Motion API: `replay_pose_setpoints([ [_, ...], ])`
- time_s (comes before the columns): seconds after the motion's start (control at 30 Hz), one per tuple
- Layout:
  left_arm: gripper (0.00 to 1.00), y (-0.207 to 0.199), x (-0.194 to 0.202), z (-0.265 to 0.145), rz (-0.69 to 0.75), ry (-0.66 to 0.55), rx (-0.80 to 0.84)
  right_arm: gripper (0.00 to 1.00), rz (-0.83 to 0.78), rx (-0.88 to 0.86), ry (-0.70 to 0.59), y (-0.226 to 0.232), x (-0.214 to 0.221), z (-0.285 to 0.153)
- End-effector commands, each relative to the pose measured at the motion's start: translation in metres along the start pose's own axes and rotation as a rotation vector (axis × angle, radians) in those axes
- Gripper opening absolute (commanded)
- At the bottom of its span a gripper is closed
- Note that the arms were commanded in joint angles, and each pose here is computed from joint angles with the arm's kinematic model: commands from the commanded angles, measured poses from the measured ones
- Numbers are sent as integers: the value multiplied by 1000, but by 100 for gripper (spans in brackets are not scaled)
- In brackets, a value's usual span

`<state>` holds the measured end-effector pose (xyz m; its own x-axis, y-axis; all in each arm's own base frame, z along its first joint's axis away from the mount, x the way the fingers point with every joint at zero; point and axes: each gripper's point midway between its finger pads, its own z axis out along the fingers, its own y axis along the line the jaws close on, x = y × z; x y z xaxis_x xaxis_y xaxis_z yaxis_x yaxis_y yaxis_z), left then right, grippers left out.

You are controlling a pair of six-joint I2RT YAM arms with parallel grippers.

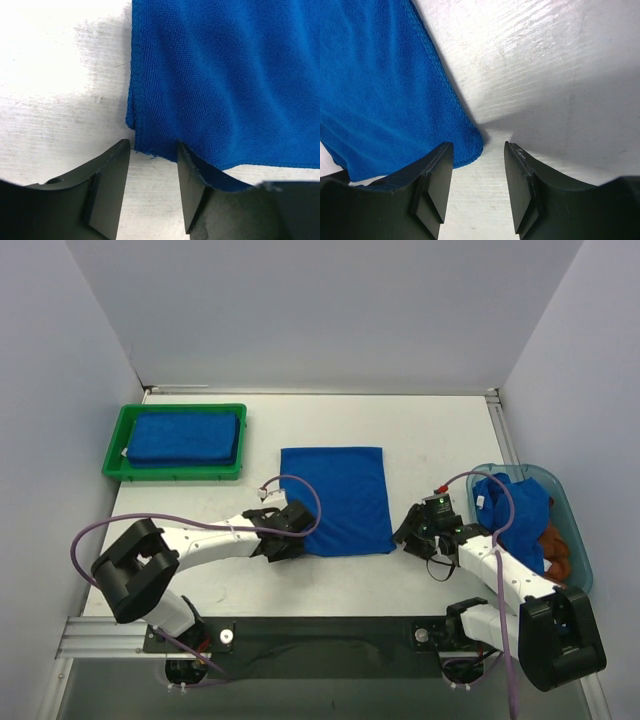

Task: Fold and stack the towels
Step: Fold the towel

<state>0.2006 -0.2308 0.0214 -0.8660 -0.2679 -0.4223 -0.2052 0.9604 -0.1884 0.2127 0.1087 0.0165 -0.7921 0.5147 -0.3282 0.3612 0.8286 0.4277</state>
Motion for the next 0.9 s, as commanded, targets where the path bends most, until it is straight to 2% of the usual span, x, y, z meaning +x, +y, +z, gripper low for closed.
replay_pose_setpoints([
  [0.0, 52, 23, 14, 3, 31, 47, -106, 45, -1, 12, -13, -3, 0, -2],
  [0.13, 46, 20, 14, 6, 43, 51, -114, 45, -1, 18, -5, -3, 1, 0],
  [0.3, 29, 20, 18, 7, 49, 65, -120, 45, 0, 13, -12, -3, 0, -1],
  [0.47, 23, 21, 10, -4, 41, 36, -113, 45, 3, 12, -17, -3, -1, -1],
  [0.57, 16, 20, 5, -9, 38, 24, -108, 45, 8, 21, -13, -4, 0, 0],
  [0.87, 13, 9, -4, -19, 47, 8, -74, 40, 31, 40, 34, -8, 10, 2],
])
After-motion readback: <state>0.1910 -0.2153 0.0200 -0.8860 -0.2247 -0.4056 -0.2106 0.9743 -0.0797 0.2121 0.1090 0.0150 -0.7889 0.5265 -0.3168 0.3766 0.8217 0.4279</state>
